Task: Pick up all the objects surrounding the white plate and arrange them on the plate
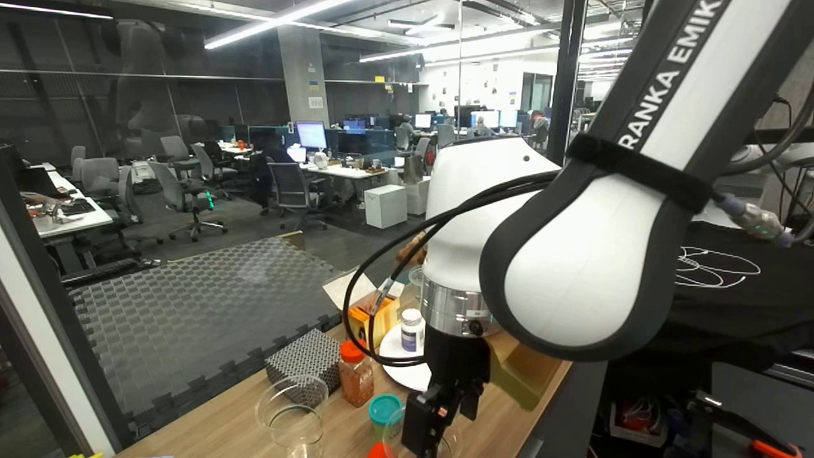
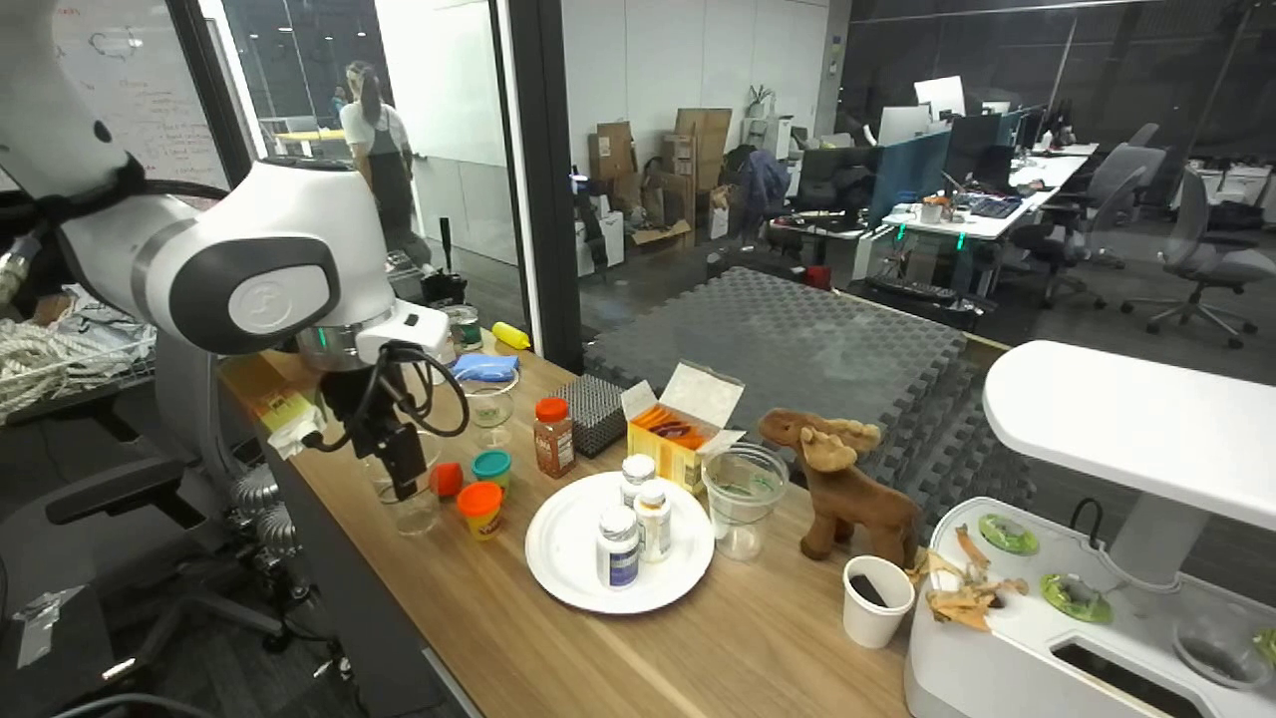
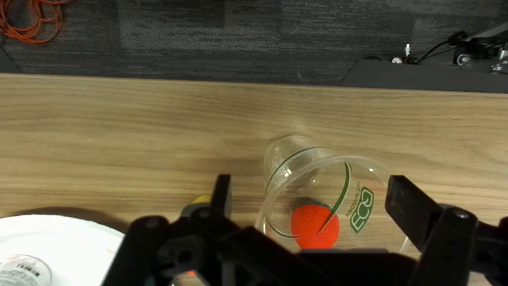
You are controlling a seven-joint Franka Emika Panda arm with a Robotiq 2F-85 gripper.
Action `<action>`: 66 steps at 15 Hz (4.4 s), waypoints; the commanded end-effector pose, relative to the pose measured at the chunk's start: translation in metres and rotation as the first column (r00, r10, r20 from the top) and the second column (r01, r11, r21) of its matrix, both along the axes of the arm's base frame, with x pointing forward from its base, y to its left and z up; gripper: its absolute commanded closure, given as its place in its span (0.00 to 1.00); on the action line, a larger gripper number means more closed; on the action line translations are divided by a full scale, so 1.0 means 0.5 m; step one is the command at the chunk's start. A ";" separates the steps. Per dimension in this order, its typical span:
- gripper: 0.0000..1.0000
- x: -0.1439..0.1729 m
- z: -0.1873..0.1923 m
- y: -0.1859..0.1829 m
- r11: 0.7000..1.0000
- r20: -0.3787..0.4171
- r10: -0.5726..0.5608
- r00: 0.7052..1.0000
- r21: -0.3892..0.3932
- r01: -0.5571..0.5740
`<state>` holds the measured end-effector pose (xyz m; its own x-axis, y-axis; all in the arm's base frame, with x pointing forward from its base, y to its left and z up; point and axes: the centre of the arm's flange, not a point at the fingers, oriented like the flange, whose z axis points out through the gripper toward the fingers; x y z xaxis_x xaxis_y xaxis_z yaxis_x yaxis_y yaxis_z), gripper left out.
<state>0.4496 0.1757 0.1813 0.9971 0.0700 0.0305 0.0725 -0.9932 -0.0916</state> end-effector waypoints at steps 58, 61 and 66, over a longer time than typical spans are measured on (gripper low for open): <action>0.99 0.397 0.184 0.033 0.944 -0.043 -0.117 0.992 0.306 0.124; 0.99 0.398 0.166 0.028 0.945 -0.044 -0.118 0.992 0.302 0.126; 0.91 0.391 0.141 0.022 0.946 -0.061 -0.106 0.992 0.301 0.120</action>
